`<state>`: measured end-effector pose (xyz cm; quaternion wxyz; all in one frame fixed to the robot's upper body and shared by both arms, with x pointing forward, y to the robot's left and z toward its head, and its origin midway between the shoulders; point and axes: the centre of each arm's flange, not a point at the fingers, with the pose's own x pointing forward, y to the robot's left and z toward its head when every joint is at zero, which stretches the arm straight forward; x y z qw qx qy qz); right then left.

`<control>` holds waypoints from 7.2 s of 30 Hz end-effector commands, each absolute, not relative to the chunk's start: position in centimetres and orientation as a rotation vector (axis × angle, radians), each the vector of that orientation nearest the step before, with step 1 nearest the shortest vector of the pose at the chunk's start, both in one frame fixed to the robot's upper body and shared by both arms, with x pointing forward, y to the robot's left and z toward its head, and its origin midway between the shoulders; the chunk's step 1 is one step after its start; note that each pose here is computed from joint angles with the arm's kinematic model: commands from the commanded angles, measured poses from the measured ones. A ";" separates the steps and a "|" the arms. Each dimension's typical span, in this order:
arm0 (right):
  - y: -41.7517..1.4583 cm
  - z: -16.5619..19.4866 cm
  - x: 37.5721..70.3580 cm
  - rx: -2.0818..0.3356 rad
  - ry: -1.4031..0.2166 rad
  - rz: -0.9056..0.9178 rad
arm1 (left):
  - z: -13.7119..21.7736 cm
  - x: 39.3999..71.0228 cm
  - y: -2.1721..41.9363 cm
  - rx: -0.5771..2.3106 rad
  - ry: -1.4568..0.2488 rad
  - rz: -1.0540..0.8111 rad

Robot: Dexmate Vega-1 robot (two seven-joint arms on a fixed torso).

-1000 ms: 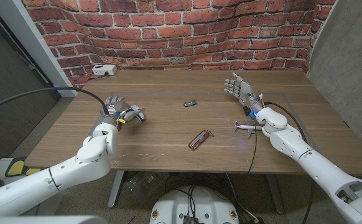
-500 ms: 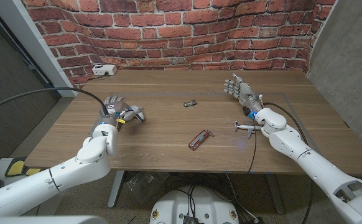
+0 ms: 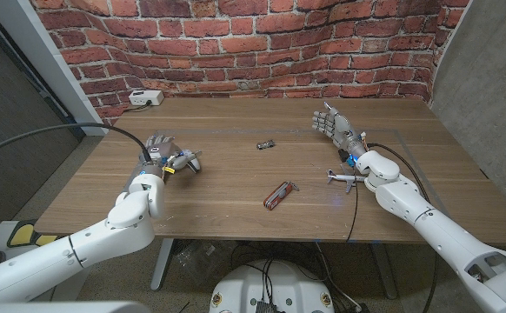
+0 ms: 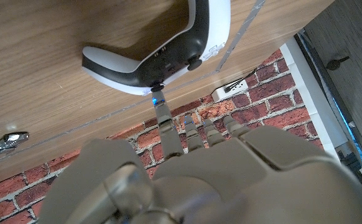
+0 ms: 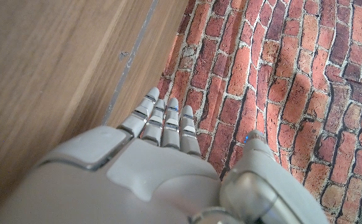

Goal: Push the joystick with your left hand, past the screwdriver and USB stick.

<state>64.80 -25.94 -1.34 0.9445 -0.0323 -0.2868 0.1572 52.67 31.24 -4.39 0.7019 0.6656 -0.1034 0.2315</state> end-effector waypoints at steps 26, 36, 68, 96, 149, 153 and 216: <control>-26.4 -1.3 65.0 -0.070 -0.584 0.321 | -5.2 53.3 30.3 1.473 -0.227 0.496; -26.4 -1.3 65.1 -0.074 -0.580 0.322 | -5.4 53.5 30.1 1.466 -0.222 0.493; -25.5 -1.4 64.5 -0.083 -0.582 0.327 | -6.5 53.2 31.0 1.439 -0.219 0.497; -24.6 -1.4 64.1 -0.082 -0.595 0.343 | -4.0 51.8 32.0 1.436 -0.281 0.539; -24.2 -1.5 61.2 -0.088 -0.666 0.352 | -2.5 51.0 31.9 0.747 -0.601 0.288; -24.2 -1.1 60.9 -0.090 -0.680 0.352 | -2.2 51.8 32.1 0.619 -0.635 0.204; -26.7 -0.8 62.7 -0.065 -0.721 0.342 | -1.6 61.4 27.1 0.057 -0.702 -0.273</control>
